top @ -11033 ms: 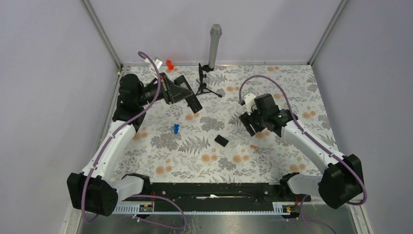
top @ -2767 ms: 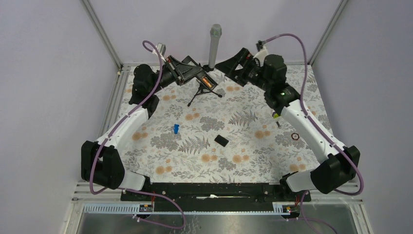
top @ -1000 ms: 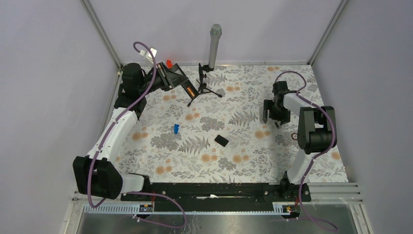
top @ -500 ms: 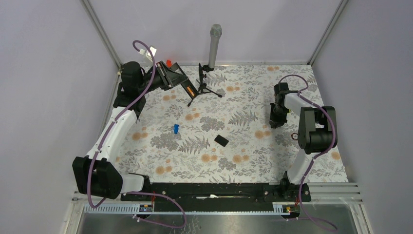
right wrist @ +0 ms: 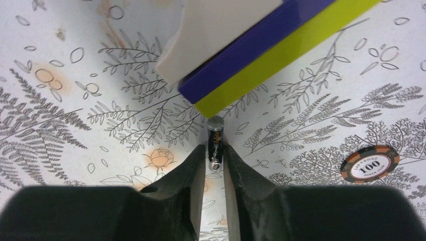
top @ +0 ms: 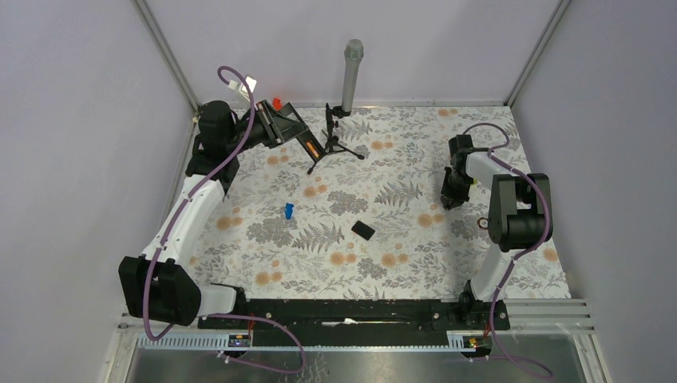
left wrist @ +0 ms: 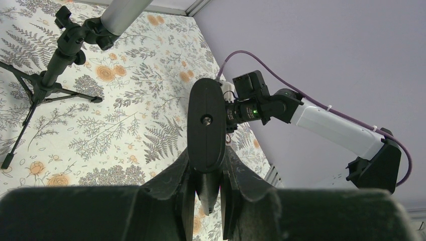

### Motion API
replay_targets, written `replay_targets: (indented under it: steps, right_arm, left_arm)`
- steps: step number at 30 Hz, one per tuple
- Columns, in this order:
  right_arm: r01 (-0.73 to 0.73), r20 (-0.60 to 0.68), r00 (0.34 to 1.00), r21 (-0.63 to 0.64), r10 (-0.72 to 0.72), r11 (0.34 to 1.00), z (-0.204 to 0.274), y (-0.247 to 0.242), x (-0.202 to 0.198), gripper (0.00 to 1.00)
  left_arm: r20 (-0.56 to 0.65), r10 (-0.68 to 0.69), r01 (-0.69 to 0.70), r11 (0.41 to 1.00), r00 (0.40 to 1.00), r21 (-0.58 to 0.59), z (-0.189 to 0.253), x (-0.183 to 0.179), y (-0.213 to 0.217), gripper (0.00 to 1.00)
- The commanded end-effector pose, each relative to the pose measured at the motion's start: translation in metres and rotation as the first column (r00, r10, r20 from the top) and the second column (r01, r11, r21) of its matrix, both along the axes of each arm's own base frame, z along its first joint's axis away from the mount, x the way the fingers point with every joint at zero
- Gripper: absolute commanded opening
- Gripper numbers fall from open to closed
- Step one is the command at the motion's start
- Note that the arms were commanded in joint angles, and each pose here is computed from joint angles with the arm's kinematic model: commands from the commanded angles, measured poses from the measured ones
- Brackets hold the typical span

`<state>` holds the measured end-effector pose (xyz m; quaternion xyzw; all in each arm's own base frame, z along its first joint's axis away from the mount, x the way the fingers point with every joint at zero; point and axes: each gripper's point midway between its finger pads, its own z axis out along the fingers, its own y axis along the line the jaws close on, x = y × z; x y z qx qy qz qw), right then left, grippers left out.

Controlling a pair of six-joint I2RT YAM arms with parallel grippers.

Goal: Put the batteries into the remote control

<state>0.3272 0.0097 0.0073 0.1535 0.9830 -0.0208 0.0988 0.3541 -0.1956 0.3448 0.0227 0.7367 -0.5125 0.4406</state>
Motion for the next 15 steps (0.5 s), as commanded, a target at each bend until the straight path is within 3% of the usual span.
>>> replay_targets:
  steps: [1, 6, 10, 12, 15]
  right_arm:
    - [0.051, -0.012, 0.999, -0.023, -0.051, 0.998, -0.011, -0.004, 0.002, 0.20]
    - [0.027, 0.049, 0.998, 0.039, -0.029, 0.999, 0.000, 0.009, 0.012, 0.03]
    - [-0.150, 0.229, 0.967, 0.164, 0.111, 0.975, 0.045, 0.057, 0.030, 0.00]
    - [-0.305, 0.370, 0.906, 0.229, 0.207, 0.924, 0.081, 0.096, 0.038, 0.00]
    - [-0.533, 0.579, 0.751, 0.247, 0.317, 0.810, 0.144, 0.154, 0.035, 0.00]
  left_arm:
    - [0.104, 0.000, 0.001, 1.000, 0.995, -0.010, 0.030, -0.002, 0.002, 0.00]
    - [0.106, 0.001, 0.000, 1.000, 0.994, -0.007, 0.030, -0.003, 0.003, 0.00]
    - [0.103, -0.010, 0.011, 1.000, 0.995, -0.011, 0.031, -0.004, 0.002, 0.00]
    - [0.105, -0.012, 0.014, 1.000, 0.994, -0.016, 0.032, -0.004, 0.001, 0.00]
    - [0.094, -0.029, 0.032, 0.999, 0.995, -0.034, 0.031, -0.005, -0.001, 0.00]
